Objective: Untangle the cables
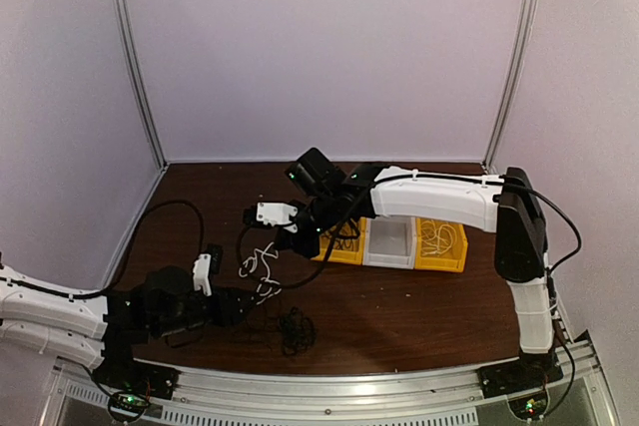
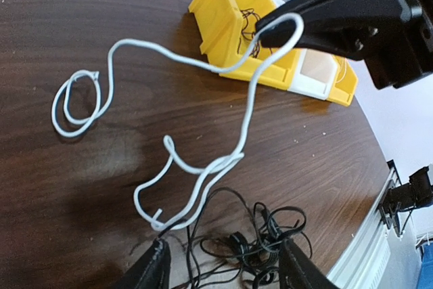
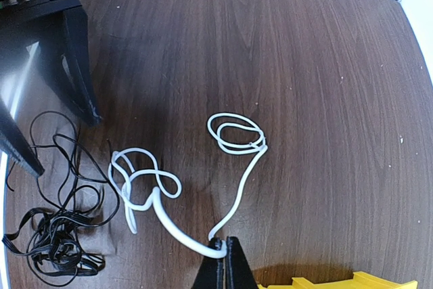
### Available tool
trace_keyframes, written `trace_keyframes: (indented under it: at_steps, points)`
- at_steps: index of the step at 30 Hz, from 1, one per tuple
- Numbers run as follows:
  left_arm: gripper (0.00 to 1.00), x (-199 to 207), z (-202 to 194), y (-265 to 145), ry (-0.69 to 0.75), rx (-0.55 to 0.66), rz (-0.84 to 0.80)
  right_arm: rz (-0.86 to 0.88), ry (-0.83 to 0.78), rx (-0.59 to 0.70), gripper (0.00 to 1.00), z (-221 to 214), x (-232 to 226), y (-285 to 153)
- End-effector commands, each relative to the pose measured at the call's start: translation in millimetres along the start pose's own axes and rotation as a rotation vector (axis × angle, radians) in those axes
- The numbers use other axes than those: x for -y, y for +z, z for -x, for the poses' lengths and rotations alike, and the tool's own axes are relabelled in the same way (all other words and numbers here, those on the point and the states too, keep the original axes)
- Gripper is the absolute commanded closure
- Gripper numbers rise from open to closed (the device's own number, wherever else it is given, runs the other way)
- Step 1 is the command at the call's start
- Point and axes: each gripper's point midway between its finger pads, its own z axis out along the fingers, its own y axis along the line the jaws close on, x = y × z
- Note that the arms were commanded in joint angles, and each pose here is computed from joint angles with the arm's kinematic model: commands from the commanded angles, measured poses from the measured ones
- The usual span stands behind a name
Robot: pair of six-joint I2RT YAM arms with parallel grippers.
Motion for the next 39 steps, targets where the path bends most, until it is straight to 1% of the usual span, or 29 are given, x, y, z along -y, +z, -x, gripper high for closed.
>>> trace_keyframes:
  at_steps: [1, 4, 8, 10, 11, 13, 14, 17, 20, 23, 26, 28, 29, 32, 36, 37, 38, 39]
  points:
    - [0.43, -12, -26, -7, -0.032, -0.075, -0.014, -0.047, -0.01, 0.061, 1.0, 26, 10, -23]
    - [0.41, -6, -31, -6, -0.026, -0.091, -0.06, -0.05, -0.004, 0.061, 1.0, 28, 13, -21]
    - [0.53, -19, -40, 4, -0.031, -0.125, 0.018, -0.058, 0.001, 0.062, 1.0, 32, 17, -24]
    - [0.65, -23, -42, 9, -0.03, -0.136, 0.052, -0.068, -0.004, 0.066, 1.0, 34, 18, -28]
    - [0.74, -24, -42, 11, -0.028, -0.133, 0.061, -0.073, -0.008, 0.068, 1.0, 36, 19, -32]
    - [0.95, -28, -41, 14, -0.03, -0.118, 0.081, -0.088, -0.015, 0.075, 1.0, 40, 22, -39]
    - [1.0, -31, -41, 15, -0.033, -0.111, 0.093, -0.094, -0.019, 0.081, 1.0, 43, 23, -44]
    - [1.0, -35, -42, 20, -0.021, -0.099, 0.107, -0.117, -0.025, 0.097, 1.0, 54, 28, -61]
    - [1.0, -39, -48, 23, -0.018, -0.117, 0.12, -0.196, -0.034, 0.143, 1.0, 78, 46, -98]
    - [1.0, -45, -55, 23, -0.022, -0.139, 0.136, -0.322, -0.046, 0.261, 1.0, 120, 73, -165]
    - [1.0, -51, -60, 24, -0.019, -0.151, 0.156, -0.455, -0.049, 0.421, 1.0, 154, 93, -244]
    - [1.0, -53, -61, 24, -0.019, -0.154, 0.167, -0.508, -0.07, 0.475, 1.0, 165, 94, -276]
    - [1.0, -54, -62, 24, -0.019, -0.155, 0.17, -0.522, -0.074, 0.479, 1.0, 167, 94, -285]
    - [1.0, -53, -62, 25, -0.012, -0.16, 0.174, -0.545, -0.072, 0.472, 1.0, 163, 93, -296]
    - [1.0, -38, -52, 28, 0.04, -0.156, 0.138, -0.523, -0.056, 0.418, 1.0, 143, 88, -279]
    - [0.95, -33, -47, 28, 0.064, -0.151, 0.126, -0.516, -0.052, 0.406, 1.0, 137, 86, -274]
    - [0.84, -27, -40, 27, 0.082, -0.137, 0.117, -0.508, -0.047, 0.394, 1.0, 131, 84, -268]
    - [0.76, -22, -32, 25, 0.101, -0.121, 0.116, -0.495, -0.039, 0.369, 1.0, 121, 81, -258]
